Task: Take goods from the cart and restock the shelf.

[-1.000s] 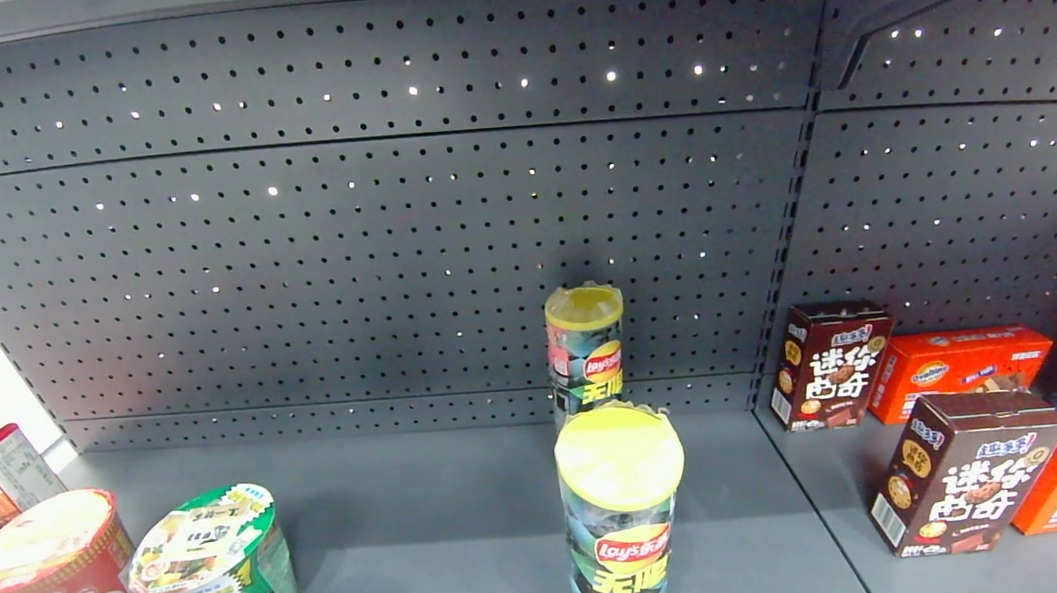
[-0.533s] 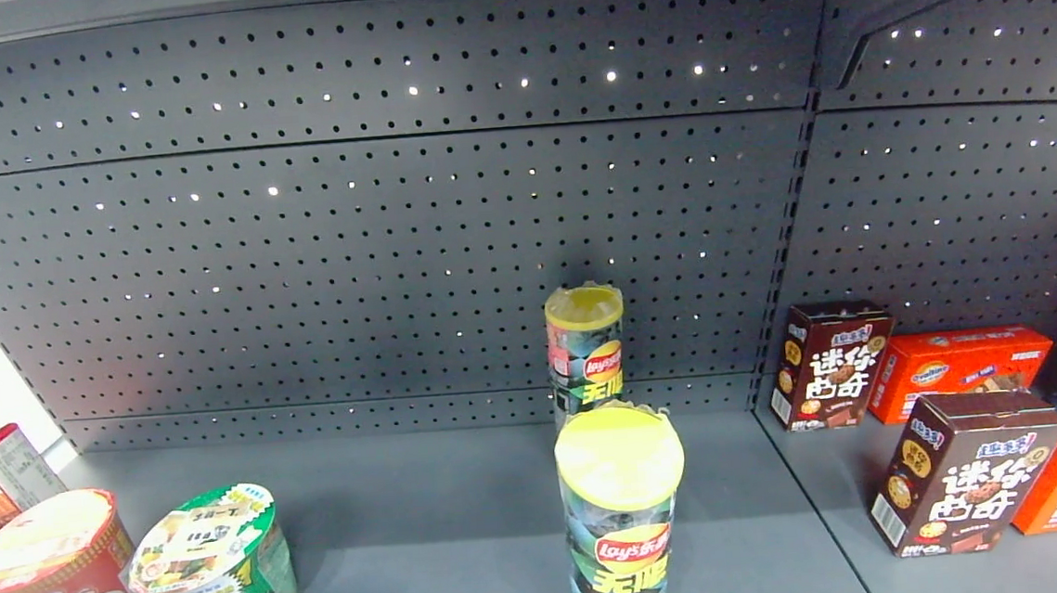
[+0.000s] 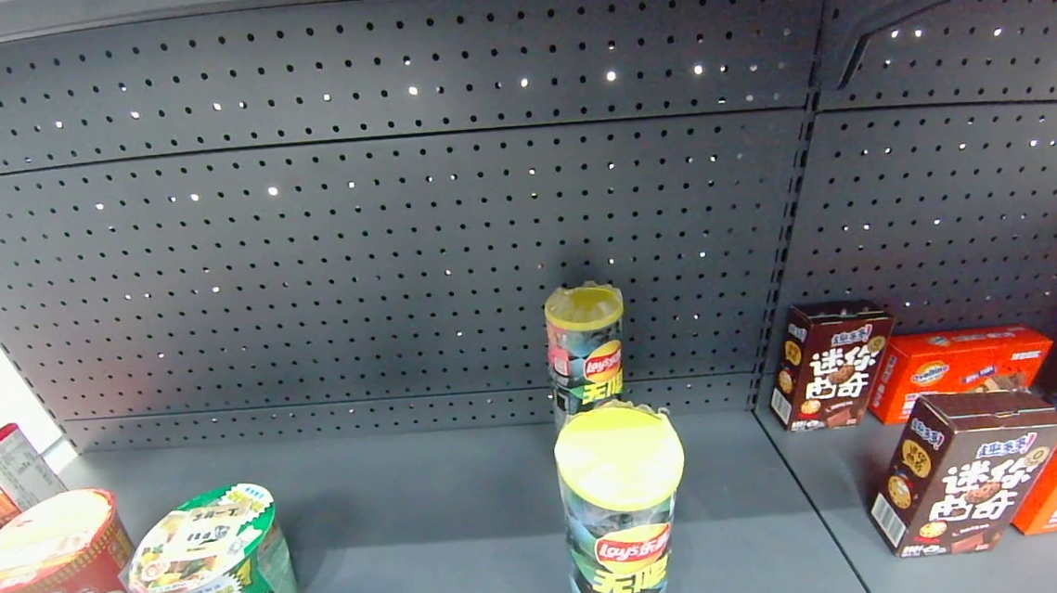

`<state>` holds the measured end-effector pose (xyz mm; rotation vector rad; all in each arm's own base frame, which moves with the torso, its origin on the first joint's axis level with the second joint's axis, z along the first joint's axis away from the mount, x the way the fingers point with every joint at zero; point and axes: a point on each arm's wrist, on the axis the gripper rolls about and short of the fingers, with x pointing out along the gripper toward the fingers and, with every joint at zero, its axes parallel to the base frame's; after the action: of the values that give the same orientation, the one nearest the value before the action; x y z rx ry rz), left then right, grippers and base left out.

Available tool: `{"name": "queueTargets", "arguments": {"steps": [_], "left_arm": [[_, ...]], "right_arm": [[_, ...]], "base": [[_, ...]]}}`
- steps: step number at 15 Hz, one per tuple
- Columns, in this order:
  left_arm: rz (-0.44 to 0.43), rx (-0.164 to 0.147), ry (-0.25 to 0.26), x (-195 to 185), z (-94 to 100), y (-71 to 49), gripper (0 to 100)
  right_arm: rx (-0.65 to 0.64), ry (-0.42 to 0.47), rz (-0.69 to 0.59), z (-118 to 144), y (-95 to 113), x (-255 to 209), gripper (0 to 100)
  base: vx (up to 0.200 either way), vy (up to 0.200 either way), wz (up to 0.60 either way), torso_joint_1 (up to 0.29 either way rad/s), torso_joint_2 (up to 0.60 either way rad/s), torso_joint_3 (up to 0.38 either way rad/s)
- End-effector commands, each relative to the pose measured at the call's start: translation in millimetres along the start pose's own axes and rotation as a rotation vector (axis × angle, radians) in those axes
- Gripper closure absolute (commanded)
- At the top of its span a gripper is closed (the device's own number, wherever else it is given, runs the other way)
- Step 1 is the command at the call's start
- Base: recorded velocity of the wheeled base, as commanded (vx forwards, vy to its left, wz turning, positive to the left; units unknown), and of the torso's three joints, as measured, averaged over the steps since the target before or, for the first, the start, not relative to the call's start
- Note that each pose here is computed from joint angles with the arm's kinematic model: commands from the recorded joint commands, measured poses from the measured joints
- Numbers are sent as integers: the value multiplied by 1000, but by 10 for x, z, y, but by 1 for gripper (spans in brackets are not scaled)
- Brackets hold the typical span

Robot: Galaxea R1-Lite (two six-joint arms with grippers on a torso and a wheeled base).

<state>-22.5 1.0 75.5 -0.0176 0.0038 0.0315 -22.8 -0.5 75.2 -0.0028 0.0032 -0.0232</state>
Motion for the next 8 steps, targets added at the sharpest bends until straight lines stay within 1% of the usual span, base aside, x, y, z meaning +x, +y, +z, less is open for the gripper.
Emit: {"name": "queueTargets", "arguments": {"steps": [1, 8], "left_arm": [[2, -1, -4, -3, 0, 0, 0], [5, -1, -6, -4, 4, -1, 0]], "right_arm": [[0, 0, 2, 0, 0, 0, 0], [0, 1, 0, 0, 0, 1, 0]], "base": [[0, 0, 0, 0, 0, 0], [0, 0, 0, 0, 0, 0]]}}
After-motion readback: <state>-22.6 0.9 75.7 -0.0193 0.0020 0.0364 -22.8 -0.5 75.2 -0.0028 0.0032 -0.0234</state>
